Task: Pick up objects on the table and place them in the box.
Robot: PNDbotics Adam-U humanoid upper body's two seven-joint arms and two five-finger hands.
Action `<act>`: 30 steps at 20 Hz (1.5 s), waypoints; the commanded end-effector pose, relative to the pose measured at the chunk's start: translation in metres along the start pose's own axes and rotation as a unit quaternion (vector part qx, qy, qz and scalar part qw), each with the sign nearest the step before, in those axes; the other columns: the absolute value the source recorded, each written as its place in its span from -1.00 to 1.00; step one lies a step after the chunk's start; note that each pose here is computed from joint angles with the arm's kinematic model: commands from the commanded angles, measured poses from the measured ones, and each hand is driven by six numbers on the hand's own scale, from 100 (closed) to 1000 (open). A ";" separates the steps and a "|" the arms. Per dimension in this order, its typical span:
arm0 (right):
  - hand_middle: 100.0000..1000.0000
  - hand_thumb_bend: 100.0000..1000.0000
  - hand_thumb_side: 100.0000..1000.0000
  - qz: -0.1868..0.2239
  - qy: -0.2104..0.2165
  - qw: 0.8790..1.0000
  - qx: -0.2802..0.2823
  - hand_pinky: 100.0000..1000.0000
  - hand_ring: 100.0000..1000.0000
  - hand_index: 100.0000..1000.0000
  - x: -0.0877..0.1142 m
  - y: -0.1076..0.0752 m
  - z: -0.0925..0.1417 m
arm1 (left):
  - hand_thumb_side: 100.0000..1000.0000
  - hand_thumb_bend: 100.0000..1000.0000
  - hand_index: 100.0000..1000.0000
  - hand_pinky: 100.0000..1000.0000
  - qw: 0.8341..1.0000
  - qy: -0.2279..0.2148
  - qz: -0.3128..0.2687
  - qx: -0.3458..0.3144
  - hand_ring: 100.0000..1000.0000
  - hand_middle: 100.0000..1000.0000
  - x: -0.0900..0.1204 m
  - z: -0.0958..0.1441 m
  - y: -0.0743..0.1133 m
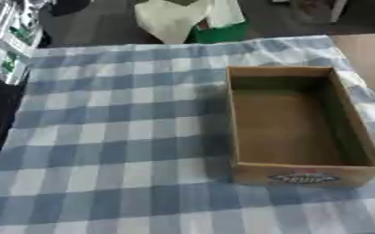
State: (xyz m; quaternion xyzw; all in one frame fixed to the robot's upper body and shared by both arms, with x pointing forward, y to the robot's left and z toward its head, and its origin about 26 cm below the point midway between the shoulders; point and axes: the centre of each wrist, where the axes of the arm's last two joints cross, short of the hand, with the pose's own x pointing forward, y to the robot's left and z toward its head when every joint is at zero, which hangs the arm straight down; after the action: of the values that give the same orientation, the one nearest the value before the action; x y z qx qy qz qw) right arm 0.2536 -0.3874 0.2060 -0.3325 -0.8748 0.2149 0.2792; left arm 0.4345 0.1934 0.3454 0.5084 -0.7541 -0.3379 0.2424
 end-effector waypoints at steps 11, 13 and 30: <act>0.67 -1.00 1.00 -0.039 -0.103 0.994 -0.011 0.68 0.76 0.89 0.021 -0.018 -0.055 | -0.43 -1.00 0.09 -0.64 0.971 -0.237 0.028 -0.004 -0.13 -0.10 0.139 0.015 -0.060; 0.67 -1.00 1.00 -0.042 -0.110 0.993 -0.005 0.68 0.76 0.89 0.023 -0.018 -0.058 | -0.45 -1.00 0.09 -0.62 0.967 -0.253 0.035 -0.019 -0.13 -0.10 0.145 0.020 -0.071; 0.66 -1.00 1.00 -0.050 -0.101 0.993 0.026 0.68 0.76 0.89 0.023 -0.008 -0.056 | -0.01 -1.00 0.41 -0.29 0.893 -0.363 -0.054 -0.259 0.22 0.22 0.163 0.034 -0.113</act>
State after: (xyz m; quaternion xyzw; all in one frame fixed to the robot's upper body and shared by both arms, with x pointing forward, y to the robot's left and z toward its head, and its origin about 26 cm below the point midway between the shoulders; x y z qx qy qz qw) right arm 0.2732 -0.3670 0.2524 -0.2550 -0.9085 0.2467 0.2210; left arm 0.4216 0.0255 0.2294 0.3058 -0.6573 -0.6848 0.0738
